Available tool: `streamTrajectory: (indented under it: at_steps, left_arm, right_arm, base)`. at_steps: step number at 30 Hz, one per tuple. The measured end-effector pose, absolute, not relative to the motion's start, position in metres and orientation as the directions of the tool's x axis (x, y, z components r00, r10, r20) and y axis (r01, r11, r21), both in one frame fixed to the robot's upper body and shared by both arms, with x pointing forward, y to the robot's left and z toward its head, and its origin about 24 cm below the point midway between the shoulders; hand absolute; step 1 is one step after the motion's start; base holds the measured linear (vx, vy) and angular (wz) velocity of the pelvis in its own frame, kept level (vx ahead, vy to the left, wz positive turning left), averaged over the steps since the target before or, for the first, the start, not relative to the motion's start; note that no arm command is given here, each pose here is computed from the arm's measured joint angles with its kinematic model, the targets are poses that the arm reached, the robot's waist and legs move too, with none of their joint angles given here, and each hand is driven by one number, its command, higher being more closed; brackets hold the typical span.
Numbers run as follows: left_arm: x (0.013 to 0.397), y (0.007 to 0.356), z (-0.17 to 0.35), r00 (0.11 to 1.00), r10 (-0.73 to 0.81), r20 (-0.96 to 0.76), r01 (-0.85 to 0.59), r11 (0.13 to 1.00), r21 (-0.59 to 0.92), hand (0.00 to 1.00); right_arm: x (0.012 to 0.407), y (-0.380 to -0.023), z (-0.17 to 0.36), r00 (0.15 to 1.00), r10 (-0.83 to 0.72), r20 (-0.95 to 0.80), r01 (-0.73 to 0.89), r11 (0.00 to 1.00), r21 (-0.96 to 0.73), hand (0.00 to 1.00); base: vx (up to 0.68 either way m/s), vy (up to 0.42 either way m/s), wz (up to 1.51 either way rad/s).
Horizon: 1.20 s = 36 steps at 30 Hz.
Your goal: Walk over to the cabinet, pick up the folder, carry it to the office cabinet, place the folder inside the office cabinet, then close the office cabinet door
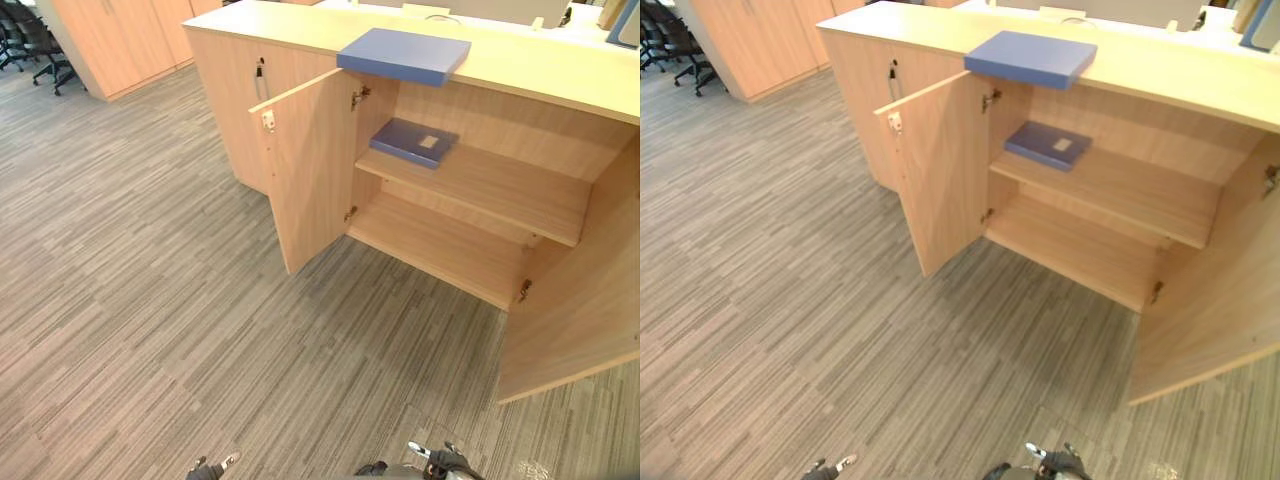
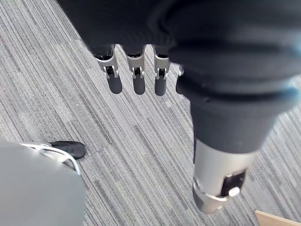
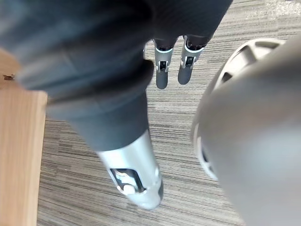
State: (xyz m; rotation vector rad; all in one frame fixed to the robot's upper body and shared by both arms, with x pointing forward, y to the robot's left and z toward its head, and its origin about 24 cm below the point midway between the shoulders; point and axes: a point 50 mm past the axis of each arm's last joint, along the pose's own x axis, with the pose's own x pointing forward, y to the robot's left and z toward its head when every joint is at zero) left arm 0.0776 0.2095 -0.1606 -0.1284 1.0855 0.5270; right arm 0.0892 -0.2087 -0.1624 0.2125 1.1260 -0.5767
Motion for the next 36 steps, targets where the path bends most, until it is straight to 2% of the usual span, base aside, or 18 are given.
streamTrajectory:
  at_steps: [4, 11, 16, 19, 22, 24, 31, 36]
  left_arm:
    - [0.087, 0.208, -0.158, 0.377, 0.351, -0.857, -0.509, 0.851, 0.125, 0.00]
    - [0.094, 0.214, -0.152, 0.407, 0.385, -0.828, -0.577, 0.812, 0.094, 0.00]
    - [0.101, 0.215, -0.149, 0.431, 0.395, -0.811, -0.566, 0.819, 0.098, 0.00]
    - [0.110, 0.220, -0.146, 0.456, 0.409, -0.790, -0.552, 0.827, 0.108, 0.00]
    - [0.109, 0.208, -0.150, 0.452, 0.374, -0.810, -0.536, 0.840, 0.088, 0.00]
    - [0.113, 0.207, -0.149, 0.473, 0.359, -0.804, -0.490, 0.866, 0.099, 0.00]
    - [0.098, 0.209, -0.157, 0.423, 0.331, -0.844, -0.408, 0.901, 0.149, 0.00]
    - [0.073, 0.218, -0.161, 0.370, 0.334, -0.867, -0.358, 0.912, 0.199, 0.00]
  right_arm:
    - [0.086, -0.207, -0.162, 0.312, -0.327, -0.892, 0.523, 0.843, -0.126, 0.00]
    - [0.103, -0.197, -0.159, 0.365, -0.299, -0.882, 0.453, 0.885, -0.112, 0.00]
    - [0.108, -0.188, -0.159, 0.381, -0.274, -0.883, 0.411, 0.906, -0.104, 0.00]
    - [0.131, -0.162, -0.155, 0.445, -0.201, -0.873, 0.340, 0.939, -0.043, 0.00]
    - [0.139, -0.163, -0.152, 0.466, -0.204, -0.861, 0.312, 0.948, -0.056, 0.00]
    - [0.139, -0.161, -0.153, 0.463, -0.198, -0.864, 0.296, 0.953, -0.060, 0.00]
    - [0.108, -0.189, -0.163, 0.339, -0.257, -0.905, 0.368, 0.922, -0.124, 0.00]
    - [0.103, -0.191, -0.164, 0.331, -0.258, -0.908, 0.366, 0.922, -0.129, 0.00]
  base:
    - [0.08, -0.019, 0.00]
    - [0.18, 0.199, -1.01]
    - [0.33, 0.429, -0.57]
    - [0.24, 0.214, -0.49]
    - [0.23, 0.274, -0.63]
    - [0.22, 0.278, -0.43]
    - [0.17, 0.238, -0.60]
    - [0.04, 0.050, -0.37]
